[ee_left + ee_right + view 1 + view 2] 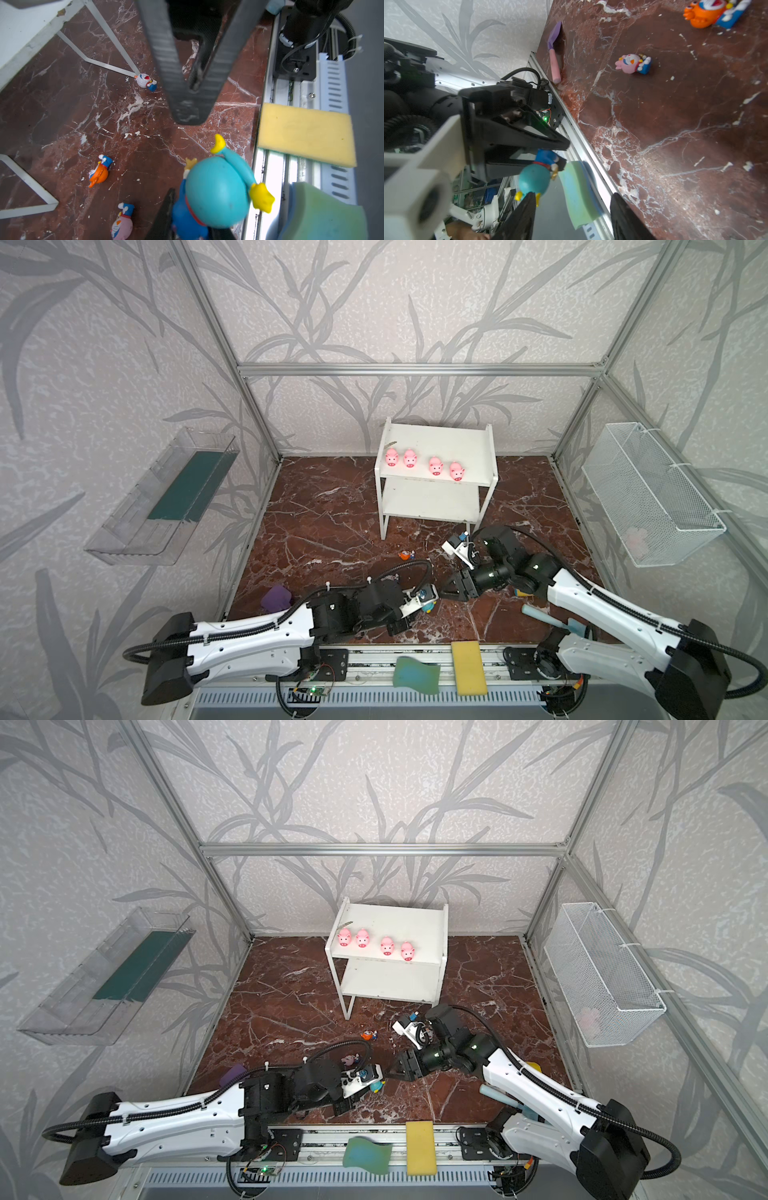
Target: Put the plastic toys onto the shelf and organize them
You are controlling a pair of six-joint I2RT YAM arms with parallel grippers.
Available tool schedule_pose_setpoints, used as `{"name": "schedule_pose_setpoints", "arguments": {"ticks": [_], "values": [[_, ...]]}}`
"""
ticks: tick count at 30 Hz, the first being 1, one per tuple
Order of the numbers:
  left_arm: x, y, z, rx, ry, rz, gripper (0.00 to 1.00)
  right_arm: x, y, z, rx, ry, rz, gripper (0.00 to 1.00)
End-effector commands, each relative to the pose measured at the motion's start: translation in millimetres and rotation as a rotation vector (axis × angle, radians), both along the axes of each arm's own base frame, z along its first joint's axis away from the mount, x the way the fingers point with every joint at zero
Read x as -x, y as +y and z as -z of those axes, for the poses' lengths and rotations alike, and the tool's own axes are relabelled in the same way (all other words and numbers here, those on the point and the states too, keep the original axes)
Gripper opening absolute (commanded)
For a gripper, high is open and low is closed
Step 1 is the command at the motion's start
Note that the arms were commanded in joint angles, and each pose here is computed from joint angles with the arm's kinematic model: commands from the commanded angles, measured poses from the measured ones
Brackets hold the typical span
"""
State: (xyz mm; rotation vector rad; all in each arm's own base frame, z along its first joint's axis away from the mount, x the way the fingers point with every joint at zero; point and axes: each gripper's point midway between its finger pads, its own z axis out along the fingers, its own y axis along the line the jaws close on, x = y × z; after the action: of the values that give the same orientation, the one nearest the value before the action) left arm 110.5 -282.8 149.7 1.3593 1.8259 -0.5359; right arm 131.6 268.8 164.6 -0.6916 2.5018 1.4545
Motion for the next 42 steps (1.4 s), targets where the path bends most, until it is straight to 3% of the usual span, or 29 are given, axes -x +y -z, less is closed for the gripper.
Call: {"name": "schedule_pose_setpoints", "arguments": {"ticks": [1,11,18,24,35,42], "values": [[6.4,-4.2,-6.2,0.101,0.098,-0.041,0.16,-10.0,-3.0,-0.8,-0.031,-0.122,0.043,0.60],[17.5,-12.4,-7.8,0.170,0.227,-0.029,0.16,13.8,-4.6,-26.5,-0.215,-0.675,-0.039,0.66],[29.5,-15.3,-14.3,0.221,0.370,0.047,0.17,41.2,16.9,-45.9,-0.319,-0.872,-0.172,0.69],[30.2,-14.4,-25.2,0.294,0.441,0.075,0.17,60.5,34.8,-49.5,-0.361,-0.908,-0.284,0.69],[36.4,-15.0,-27.7,0.309,0.471,0.118,0.17,53.3,45.9,-59.0,-0.368,-0.947,-0.280,0.62],[34.8,-15.3,-26.0,0.304,0.464,0.112,0.17,49.8,47.2,-61.0,-0.362,-0.951,-0.265,0.47]]}}
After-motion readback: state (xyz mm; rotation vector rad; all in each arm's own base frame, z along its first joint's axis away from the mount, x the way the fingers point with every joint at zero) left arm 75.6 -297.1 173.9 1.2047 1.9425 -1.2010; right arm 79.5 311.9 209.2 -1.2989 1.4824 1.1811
